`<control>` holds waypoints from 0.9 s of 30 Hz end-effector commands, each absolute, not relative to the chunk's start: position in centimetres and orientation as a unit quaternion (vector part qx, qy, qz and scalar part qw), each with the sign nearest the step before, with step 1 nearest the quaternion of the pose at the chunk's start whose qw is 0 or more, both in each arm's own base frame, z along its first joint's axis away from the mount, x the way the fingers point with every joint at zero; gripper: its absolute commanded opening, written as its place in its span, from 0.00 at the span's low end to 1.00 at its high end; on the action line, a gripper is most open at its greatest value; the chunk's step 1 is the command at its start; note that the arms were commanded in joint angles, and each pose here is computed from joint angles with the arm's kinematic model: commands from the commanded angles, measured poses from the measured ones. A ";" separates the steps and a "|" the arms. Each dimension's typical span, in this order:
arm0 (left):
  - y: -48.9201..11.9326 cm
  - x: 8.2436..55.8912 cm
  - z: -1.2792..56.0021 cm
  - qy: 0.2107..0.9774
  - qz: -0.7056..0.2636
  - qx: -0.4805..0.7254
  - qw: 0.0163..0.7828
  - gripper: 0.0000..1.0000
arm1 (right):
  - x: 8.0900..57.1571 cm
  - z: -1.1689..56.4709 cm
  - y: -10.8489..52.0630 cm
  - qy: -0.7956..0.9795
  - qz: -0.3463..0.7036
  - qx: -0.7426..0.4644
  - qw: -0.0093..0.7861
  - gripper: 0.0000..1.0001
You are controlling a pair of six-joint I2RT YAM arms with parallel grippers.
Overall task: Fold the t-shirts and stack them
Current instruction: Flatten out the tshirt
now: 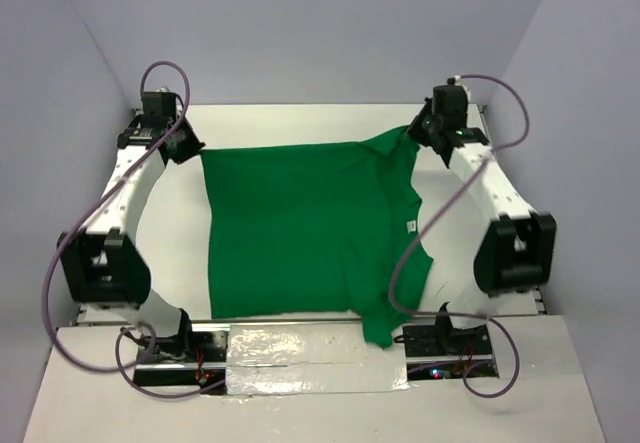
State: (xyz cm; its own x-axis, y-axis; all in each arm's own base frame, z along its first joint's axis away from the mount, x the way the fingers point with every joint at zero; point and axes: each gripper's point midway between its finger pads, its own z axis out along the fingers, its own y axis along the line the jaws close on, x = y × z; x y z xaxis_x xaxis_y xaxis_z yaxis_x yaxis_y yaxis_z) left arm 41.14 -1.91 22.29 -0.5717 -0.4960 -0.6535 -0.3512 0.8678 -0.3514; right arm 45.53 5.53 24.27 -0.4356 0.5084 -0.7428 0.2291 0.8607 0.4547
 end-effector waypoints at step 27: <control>7.0 52.6 13.8 0.877 -0.061 -0.328 0.345 0.00 | 58.7 22.5 10.6 0.817 0.177 0.226 0.501 0.00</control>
